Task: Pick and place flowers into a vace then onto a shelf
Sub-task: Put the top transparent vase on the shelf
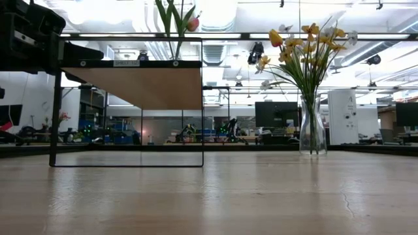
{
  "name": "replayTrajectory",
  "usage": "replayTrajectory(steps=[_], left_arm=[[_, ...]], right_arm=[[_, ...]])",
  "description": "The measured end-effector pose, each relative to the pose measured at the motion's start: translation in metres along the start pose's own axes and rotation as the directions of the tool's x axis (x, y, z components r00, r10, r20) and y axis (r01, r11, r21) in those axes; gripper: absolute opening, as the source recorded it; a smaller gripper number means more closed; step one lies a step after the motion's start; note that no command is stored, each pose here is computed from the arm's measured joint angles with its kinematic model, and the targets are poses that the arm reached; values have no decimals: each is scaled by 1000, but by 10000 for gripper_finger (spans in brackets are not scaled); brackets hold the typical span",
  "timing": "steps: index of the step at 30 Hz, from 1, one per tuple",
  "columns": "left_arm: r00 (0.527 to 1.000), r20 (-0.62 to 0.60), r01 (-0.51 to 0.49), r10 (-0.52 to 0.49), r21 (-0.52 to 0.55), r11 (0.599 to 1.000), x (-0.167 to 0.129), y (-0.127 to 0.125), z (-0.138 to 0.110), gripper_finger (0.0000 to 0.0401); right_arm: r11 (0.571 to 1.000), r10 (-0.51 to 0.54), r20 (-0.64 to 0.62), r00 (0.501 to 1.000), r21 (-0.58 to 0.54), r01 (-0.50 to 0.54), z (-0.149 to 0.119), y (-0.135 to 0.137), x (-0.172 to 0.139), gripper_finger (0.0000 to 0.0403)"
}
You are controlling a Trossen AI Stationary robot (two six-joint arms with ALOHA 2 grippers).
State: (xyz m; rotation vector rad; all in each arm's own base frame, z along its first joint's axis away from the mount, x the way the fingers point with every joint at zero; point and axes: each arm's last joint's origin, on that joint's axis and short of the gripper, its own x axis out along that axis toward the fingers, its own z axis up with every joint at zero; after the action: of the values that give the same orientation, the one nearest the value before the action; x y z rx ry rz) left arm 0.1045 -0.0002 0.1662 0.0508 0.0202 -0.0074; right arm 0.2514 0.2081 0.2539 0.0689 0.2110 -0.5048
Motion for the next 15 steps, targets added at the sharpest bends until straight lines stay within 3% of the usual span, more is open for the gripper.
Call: replayTrajectory(steps=[8, 15], left_arm=[[1000, 0, 0, 0, 0, 1000, 0, 0, 0, 0], [1000, 0, 0, 0, 0, 1000, 0, 0, 0, 0]], right_arm=[[988, -136, -111, 985, 59, 143, -54, -40, 2, 230], [957, -280, -107, 954, 40, 286, -78, -73, 23, 230]])
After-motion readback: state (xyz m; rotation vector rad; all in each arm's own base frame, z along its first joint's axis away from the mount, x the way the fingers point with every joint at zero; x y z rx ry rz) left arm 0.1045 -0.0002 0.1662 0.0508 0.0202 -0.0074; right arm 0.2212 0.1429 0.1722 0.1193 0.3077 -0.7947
